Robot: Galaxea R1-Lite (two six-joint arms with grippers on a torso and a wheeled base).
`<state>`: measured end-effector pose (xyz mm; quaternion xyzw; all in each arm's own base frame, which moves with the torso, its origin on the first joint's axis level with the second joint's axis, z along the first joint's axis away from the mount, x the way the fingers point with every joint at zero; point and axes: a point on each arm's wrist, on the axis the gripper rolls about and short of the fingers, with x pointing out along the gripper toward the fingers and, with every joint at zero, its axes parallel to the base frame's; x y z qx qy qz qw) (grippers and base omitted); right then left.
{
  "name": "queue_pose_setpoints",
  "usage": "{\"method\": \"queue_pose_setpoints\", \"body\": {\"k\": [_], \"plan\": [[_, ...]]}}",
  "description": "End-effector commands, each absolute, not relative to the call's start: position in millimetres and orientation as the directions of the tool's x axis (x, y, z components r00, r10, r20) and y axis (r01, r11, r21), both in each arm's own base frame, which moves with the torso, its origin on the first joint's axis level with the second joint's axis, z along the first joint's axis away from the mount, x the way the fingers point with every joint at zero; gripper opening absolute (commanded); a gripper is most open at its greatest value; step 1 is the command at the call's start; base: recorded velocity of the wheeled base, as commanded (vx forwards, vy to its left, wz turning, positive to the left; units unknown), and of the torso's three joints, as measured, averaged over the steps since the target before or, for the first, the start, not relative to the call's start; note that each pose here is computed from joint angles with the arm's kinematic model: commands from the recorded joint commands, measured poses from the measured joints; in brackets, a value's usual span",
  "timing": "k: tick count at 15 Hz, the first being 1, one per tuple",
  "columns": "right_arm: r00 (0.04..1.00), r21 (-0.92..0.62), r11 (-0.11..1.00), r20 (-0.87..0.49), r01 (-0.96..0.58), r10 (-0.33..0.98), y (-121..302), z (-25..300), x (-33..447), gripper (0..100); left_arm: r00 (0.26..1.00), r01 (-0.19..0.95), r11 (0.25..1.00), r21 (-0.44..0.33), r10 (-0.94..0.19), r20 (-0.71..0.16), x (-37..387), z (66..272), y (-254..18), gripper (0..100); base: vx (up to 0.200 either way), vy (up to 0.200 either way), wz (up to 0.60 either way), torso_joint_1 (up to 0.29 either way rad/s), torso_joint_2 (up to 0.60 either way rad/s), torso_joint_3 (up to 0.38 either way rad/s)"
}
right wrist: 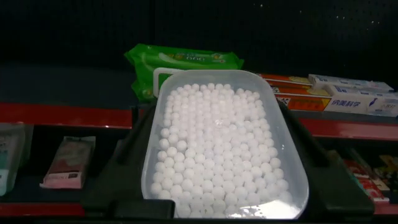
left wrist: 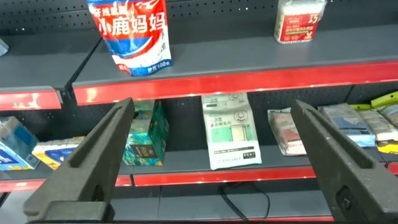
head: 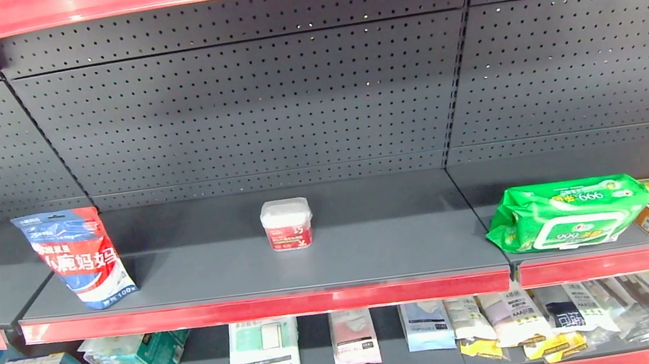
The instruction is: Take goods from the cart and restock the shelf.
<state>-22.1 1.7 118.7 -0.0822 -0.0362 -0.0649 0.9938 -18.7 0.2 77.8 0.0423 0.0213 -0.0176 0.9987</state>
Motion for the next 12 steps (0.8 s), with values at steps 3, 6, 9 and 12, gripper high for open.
{"method": "queue_pose_setpoints", "body": {"k": [3,6,9,12], "plan": [[0.987,-0.157,0.978,0.103,0.14,-0.125,1.8,119.8,-24.3,0,1.0,0.007,0.997,0.077,-0.008,0.006,-22.7,76.3,-0.2,100,0.0,0.0,0.0,0.0,0.0,0.0],[0.988,-0.154,0.978,0.098,0.138,-0.123,1.8,119.3,-24.0,0,1.0,0.009,0.997,0.075,-0.009,0.006,-22.7,76.3,-0.1,100,0.133,0.0,0.0,0.002,0.0,0.002],[0.988,-0.154,0.979,0.1,0.133,-0.119,1.9,119.7,-24.1,0,1.0,0.009,0.997,0.075,-0.009,0.006,-22.7,76.3,-0.1,100,0.2,0.0,0.0,-0.004,-0.01,0.004],[0.988,-0.155,0.979,0.098,0.133,-0.119,1.9,120.0,-24.1,0,1.0,0.009,0.997,0.072,-0.009,0.006,-22.7,76.3,-0.1,100,0.0,0.0,0.0,0.0,0.0,0.0]]}}
